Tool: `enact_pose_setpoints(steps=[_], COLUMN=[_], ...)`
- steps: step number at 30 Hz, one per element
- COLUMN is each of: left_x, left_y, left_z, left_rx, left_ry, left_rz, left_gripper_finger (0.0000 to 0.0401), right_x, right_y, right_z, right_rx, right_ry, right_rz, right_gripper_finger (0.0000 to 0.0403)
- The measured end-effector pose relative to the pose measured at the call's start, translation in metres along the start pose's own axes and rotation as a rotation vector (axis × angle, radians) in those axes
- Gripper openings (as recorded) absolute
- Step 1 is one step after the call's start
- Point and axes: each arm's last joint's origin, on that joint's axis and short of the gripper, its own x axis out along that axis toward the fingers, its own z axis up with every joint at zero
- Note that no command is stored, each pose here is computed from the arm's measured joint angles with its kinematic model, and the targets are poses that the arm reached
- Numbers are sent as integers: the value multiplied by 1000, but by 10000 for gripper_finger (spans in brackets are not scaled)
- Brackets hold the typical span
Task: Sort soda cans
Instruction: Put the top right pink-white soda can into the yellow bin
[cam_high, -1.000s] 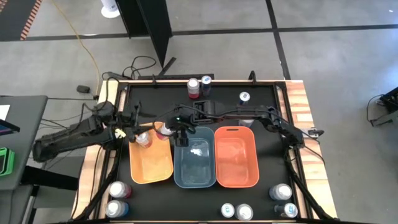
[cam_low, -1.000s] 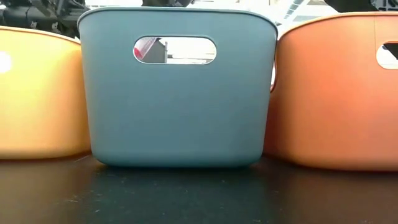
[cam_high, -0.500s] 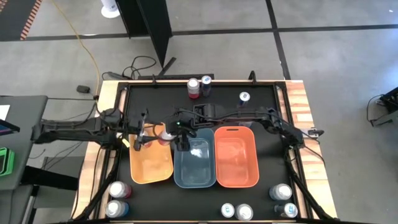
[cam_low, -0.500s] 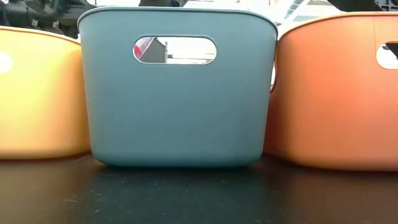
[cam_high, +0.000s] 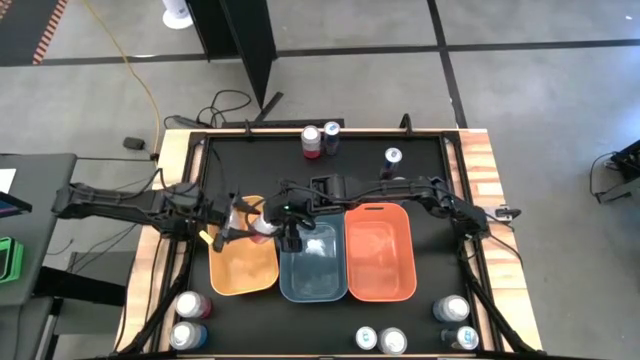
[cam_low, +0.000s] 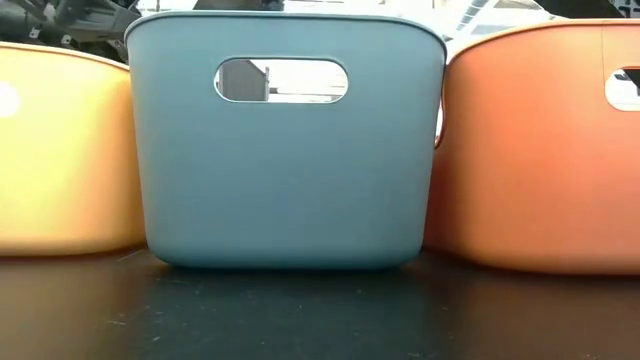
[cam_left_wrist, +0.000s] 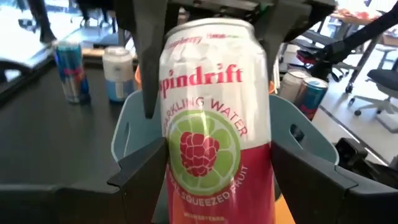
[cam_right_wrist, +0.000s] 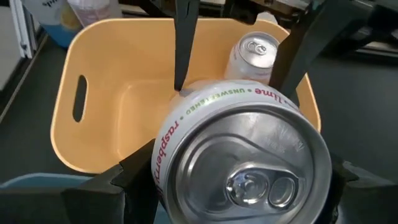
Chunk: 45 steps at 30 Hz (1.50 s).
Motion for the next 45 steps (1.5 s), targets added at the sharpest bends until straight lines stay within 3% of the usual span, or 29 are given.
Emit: enact_pose_setpoints(steps=[13, 27, 34, 45], left_x=[30, 32, 19, -27], left_y=[-5, -4, -4, -7], left_z=[-9, -19, -13, 0], left_rx=[-24, -35, -38, -46], left_ry=[64, 151, 112, -40], left_rz=[-65, -27, -27, -20], left_gripper_finger=[280, 280, 280, 279], right_x=[6, 31, 29, 25], right_y=[2, 4, 4, -2], right_z=[-4, -11, -5, 10], right_rx=[-4, -33, -59, -87], right_ry=[23, 30, -14, -162], right_rz=[27, 13, 0, -22], right_gripper_finger=[295, 295, 295, 295])
